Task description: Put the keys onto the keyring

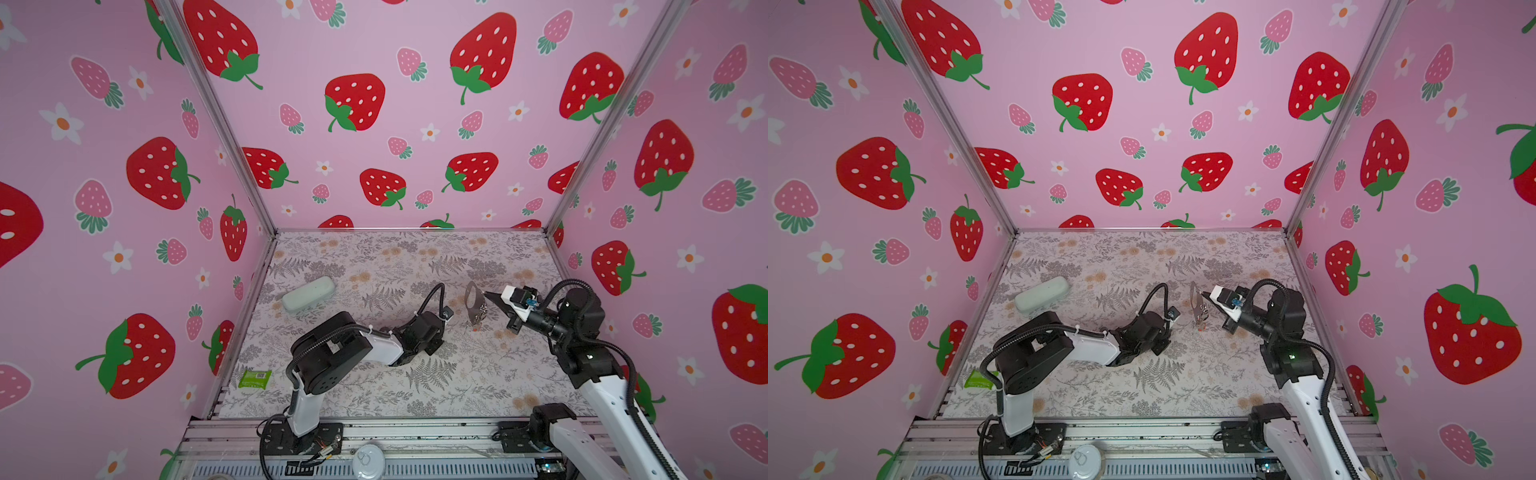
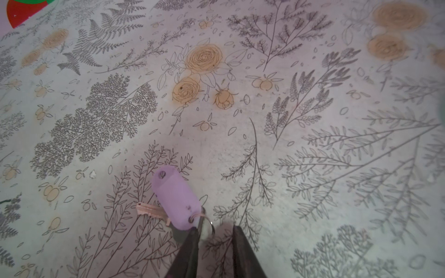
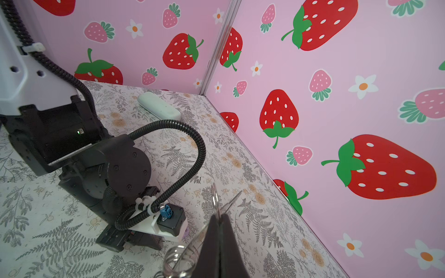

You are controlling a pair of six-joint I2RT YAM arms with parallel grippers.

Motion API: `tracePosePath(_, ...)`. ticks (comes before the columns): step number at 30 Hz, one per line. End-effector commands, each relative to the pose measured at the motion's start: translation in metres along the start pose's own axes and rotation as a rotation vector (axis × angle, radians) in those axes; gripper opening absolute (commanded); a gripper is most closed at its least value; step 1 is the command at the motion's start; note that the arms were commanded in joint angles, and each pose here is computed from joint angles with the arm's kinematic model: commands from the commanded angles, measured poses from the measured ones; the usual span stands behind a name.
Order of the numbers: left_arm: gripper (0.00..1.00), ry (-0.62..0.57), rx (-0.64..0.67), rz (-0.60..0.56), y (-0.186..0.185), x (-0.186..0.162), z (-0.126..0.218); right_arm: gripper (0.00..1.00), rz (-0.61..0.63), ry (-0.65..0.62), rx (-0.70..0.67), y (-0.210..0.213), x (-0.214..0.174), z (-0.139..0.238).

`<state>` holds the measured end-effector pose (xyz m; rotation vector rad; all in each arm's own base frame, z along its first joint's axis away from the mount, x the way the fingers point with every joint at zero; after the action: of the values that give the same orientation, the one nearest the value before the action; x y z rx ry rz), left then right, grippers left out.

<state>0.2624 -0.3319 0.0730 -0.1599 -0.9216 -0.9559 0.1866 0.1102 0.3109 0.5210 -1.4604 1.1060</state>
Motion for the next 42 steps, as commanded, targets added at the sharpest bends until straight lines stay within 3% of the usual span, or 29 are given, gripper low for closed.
tracePosePath(1, 0.25, 0.060, 0.039, -0.003, 0.002, -0.009, -0.005, 0.00, 0.048, -0.028, 0.001, 0.001, 0.008, 0.003)
tracePosePath(14, 0.00, 0.024, 0.018, -0.045, 0.003, -0.008, 0.010, 0.00, 0.049, -0.030, 0.000, 0.001, 0.008, 0.003)
tracePosePath(28, 0.00, -0.107, -0.177, -0.013, 0.038, 0.010, 0.043, 0.00, 0.024, -0.043, 0.006, 0.001, 0.000, -0.002)
tracePosePath(32, 0.05, -0.079, -0.267, -0.075, 0.035, 0.022, 0.036, 0.00, 0.021, -0.044, -0.002, 0.000, 0.000, -0.002)
tracePosePath(33, 0.12, -0.073, -0.310, -0.068, 0.038, 0.025, 0.035, 0.00, 0.021, -0.044, -0.002, 0.000, 0.001, -0.002)
tracePosePath(38, 0.26, -0.060, -0.535, 0.016, 0.074, 0.036, 0.035, 0.00, 0.022, -0.045, -0.016, 0.001, 0.004, 0.002)
tracePosePath(42, 0.29, -0.023, -0.634, -0.110, 0.083, 0.039, 0.039, 0.00, 0.017, -0.043, -0.008, 0.001, 0.004, 0.002)
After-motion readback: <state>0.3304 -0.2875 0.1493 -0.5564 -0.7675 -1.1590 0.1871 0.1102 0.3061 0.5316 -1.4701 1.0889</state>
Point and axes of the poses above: each gripper's point midway between its finger pads, its own z axis back along the fingers, its own y axis along the line the jaws close on, x = y × z, the point moved 8 cm from there along z, back along the fingers, and after that the axes turned 7 degrees about -z, right-handed, at the moved point
